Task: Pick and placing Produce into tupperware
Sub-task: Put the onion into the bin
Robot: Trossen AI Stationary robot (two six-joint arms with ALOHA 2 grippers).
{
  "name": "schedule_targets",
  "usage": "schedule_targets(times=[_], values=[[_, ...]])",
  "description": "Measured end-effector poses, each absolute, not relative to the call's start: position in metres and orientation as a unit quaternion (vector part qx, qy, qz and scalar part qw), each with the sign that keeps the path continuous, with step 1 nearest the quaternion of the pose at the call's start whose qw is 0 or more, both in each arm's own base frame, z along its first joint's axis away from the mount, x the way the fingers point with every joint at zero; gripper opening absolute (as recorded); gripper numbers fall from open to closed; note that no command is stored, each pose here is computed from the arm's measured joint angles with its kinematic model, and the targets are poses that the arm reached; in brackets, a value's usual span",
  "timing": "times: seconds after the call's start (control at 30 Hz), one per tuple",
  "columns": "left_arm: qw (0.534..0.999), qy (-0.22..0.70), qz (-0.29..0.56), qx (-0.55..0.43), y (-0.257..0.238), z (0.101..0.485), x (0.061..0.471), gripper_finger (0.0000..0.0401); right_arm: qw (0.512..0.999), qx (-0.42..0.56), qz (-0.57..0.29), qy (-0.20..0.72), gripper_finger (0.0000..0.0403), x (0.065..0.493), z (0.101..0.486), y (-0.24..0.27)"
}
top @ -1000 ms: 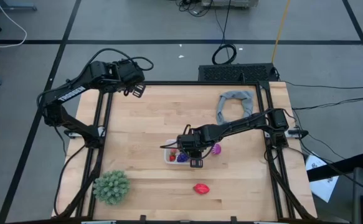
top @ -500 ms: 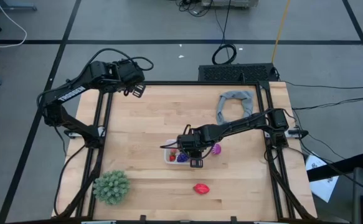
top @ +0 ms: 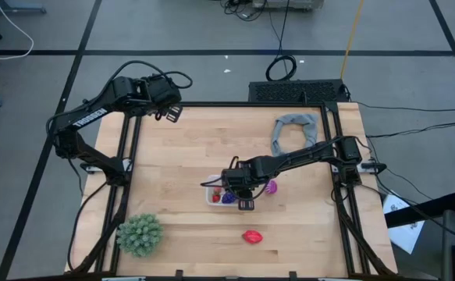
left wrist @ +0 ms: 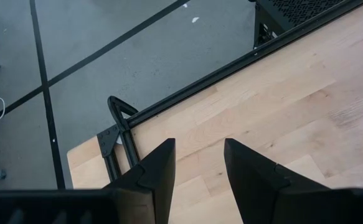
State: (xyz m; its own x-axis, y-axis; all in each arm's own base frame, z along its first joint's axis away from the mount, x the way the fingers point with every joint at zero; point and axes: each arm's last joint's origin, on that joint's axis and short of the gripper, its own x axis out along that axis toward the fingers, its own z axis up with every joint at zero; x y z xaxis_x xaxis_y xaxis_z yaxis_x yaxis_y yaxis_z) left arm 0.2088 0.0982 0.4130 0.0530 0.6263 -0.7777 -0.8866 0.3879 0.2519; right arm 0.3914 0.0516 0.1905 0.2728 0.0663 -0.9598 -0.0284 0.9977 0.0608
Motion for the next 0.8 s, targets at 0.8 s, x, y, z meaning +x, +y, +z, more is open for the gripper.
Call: schedule_targets(times=[0.8], values=[[0.710, 0.436, 0.533, -0.149, 0.098, 0.413, 0.209, 0.0143, 0.820, 0.040, 0.009, 0.571, 0.0144, 0.319, 0.296, 0.062]])
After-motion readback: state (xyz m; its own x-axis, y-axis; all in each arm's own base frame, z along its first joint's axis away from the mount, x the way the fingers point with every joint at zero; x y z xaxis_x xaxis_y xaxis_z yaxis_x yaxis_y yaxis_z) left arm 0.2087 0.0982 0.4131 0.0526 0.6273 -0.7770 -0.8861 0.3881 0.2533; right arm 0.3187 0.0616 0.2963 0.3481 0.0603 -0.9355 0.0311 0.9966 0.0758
